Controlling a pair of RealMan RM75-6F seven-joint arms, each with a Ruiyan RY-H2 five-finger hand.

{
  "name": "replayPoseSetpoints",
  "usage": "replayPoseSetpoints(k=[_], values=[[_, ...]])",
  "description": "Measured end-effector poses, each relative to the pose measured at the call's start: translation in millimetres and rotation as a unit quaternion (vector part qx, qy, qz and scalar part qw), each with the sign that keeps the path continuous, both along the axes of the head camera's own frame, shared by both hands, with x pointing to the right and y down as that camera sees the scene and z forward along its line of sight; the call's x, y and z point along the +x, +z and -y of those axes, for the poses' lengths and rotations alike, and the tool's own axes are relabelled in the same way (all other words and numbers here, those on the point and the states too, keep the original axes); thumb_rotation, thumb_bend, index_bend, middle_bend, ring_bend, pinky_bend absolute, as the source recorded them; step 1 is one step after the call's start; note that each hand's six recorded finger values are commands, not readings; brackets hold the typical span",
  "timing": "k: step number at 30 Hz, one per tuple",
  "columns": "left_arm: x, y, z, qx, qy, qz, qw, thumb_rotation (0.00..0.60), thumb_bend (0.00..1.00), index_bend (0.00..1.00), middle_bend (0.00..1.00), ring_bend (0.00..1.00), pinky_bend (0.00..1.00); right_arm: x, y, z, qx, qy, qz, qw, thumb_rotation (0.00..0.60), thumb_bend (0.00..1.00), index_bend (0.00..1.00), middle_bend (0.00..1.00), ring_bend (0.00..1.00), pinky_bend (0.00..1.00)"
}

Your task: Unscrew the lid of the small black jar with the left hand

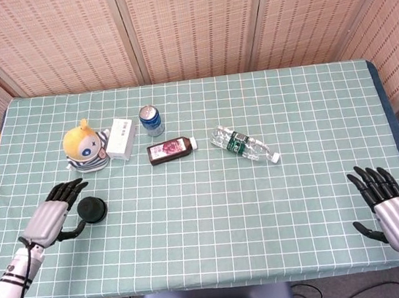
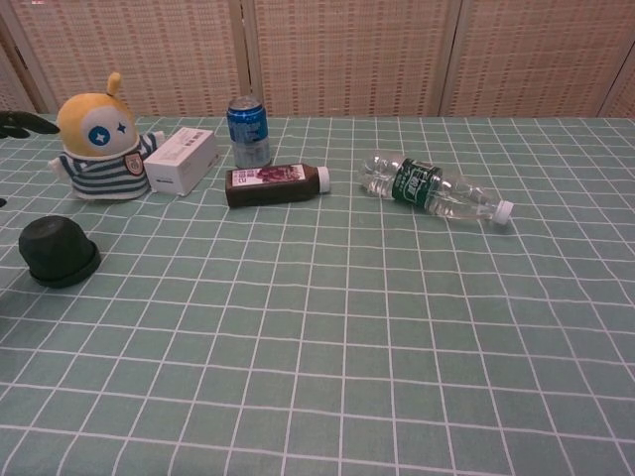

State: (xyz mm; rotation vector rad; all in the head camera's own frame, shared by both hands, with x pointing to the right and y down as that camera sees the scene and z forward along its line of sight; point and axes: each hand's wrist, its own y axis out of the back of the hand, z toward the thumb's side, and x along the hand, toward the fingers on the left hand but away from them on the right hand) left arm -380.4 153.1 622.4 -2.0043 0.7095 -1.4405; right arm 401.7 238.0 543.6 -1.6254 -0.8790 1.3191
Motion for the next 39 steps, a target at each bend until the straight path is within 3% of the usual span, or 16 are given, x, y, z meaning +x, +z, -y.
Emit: replayPoseSetpoints(k=[6, 10, 20, 28, 34, 39], values=[[25.3, 8.0, 23.0, -0.041, 0.034, 0.047, 0.9974, 0.600, 0.41, 0.00, 0.00, 0.00, 0.10, -4.1, -0.4, -2.1, -0.003, -0.008, 0.004, 1.0000, 0.600, 0.09, 0.00, 0.00, 0.00, 0.00], [34.1, 15.4, 34.2, -0.079, 0.024, 0.069, 0.9942, 0.600, 0.38, 0.00, 0.00, 0.00, 0.09, -1.1, 0.2, 1.1, -0.003, 0.003, 0.007, 1.0000, 0.600, 0.09, 0.00, 0.00, 0.00, 0.00], [50.7, 28.1, 26.8, -0.170, 0.011, 0.092, 0.9810, 0.600, 0.34, 0.00, 0.00, 0.00, 0.09, 0.9, 1.5, 2.9, -0.009, 0.021, 0.019, 0.9996, 0.600, 0.09, 0.00, 0.00, 0.00, 0.00], [40.2, 43.6, 30.4, -0.175, 0.007, 0.120, 0.9773, 0.600, 0.34, 0.00, 0.00, 0.00, 0.09, -0.4, 5.1, -0.1, -0.036, 0.018, 0.034, 0.9986, 0.600, 0.09, 0.00, 0.00, 0.00, 0.00], [30.0, 60.0, 43.8, -0.176, 0.017, 0.152, 0.9724, 0.600, 0.34, 0.00, 0.00, 0.00, 0.09, -0.6, 5.6, 0.3, -0.027, 0.014, 0.019, 0.9994, 0.600, 0.09, 0.00, 0.00, 0.00, 0.00], [29.0, 66.7, 43.3, -0.187, 0.020, 0.166, 0.9679, 0.600, 0.34, 0.00, 0.00, 0.00, 0.11, -3.5, 6.0, -3.2, -0.037, 0.011, 0.030, 0.9988, 0.600, 0.09, 0.00, 0.00, 0.00, 0.00]])
